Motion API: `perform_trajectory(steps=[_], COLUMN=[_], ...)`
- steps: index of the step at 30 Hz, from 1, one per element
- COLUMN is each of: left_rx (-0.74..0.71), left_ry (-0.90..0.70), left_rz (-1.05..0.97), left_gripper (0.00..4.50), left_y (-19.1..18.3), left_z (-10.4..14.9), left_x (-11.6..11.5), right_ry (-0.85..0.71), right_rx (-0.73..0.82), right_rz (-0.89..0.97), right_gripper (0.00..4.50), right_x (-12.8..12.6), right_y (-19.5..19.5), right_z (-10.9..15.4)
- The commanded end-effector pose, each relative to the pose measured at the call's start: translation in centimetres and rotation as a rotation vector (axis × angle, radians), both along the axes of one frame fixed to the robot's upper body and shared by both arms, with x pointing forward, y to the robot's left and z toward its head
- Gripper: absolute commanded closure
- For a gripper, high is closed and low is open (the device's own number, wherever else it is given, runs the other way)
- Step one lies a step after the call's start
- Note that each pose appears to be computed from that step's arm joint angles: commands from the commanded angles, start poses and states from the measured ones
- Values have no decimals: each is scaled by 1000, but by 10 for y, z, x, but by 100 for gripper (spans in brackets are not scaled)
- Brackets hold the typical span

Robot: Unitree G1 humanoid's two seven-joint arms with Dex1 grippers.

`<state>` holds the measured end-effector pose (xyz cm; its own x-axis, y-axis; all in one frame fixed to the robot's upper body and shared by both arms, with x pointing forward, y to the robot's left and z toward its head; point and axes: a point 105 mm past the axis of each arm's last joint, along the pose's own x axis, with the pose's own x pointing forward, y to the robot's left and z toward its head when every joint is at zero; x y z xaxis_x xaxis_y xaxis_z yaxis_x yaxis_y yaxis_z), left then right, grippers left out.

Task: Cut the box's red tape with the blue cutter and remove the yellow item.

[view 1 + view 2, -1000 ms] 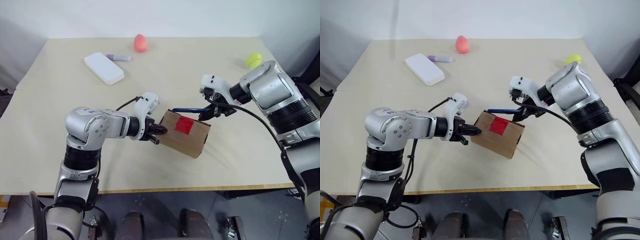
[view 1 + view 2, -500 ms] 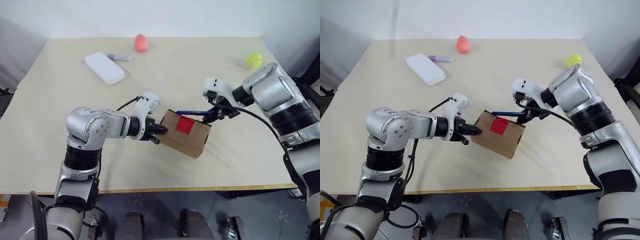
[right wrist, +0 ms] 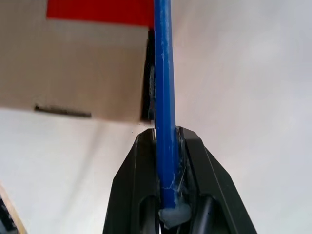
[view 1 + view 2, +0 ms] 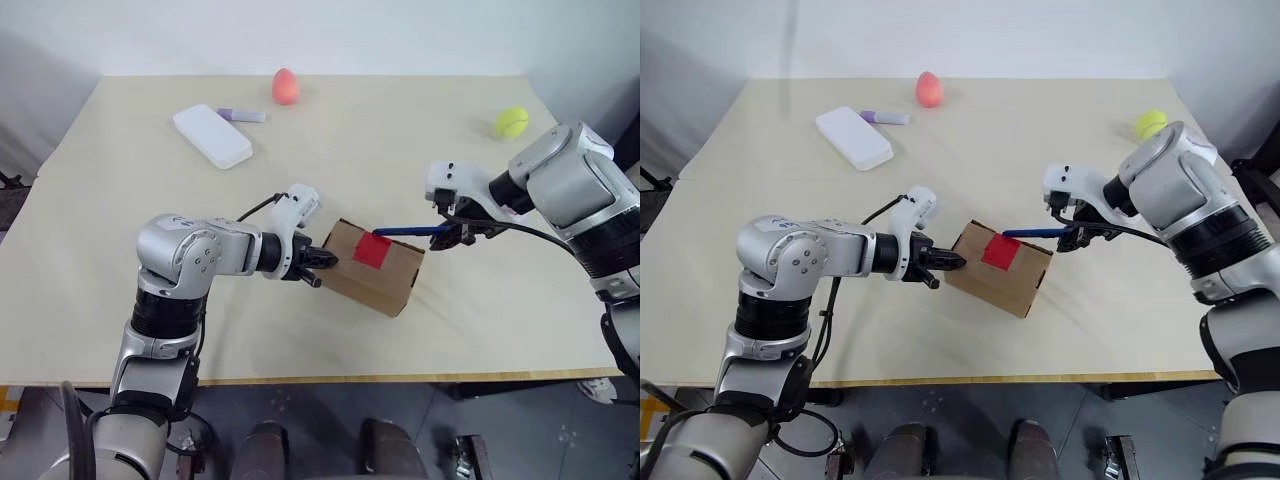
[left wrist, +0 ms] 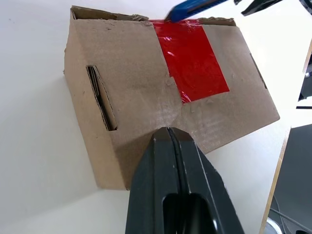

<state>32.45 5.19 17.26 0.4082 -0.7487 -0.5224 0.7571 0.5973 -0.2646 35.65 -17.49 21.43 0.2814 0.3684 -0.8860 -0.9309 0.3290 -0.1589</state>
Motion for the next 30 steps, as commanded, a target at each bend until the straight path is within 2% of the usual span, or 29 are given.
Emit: perform_trajectory(steps=[1, 19, 30], left_rx=[65, 63, 59], left_ry=[50, 44, 38], left_rz=[29, 35, 28], left_gripper=[450, 450, 450], left_y=[3, 5, 1], left_z=[-20, -19, -17], left_x=[1, 0, 1], right_ry=[78, 98, 82], right_rx=[-29, -105, -65], right_rz=[29, 20, 19], right_gripper=[433, 433, 433], right_x=[-12, -19, -6], right_y=[-6, -25, -9], right_z=[-5, -7, -7])
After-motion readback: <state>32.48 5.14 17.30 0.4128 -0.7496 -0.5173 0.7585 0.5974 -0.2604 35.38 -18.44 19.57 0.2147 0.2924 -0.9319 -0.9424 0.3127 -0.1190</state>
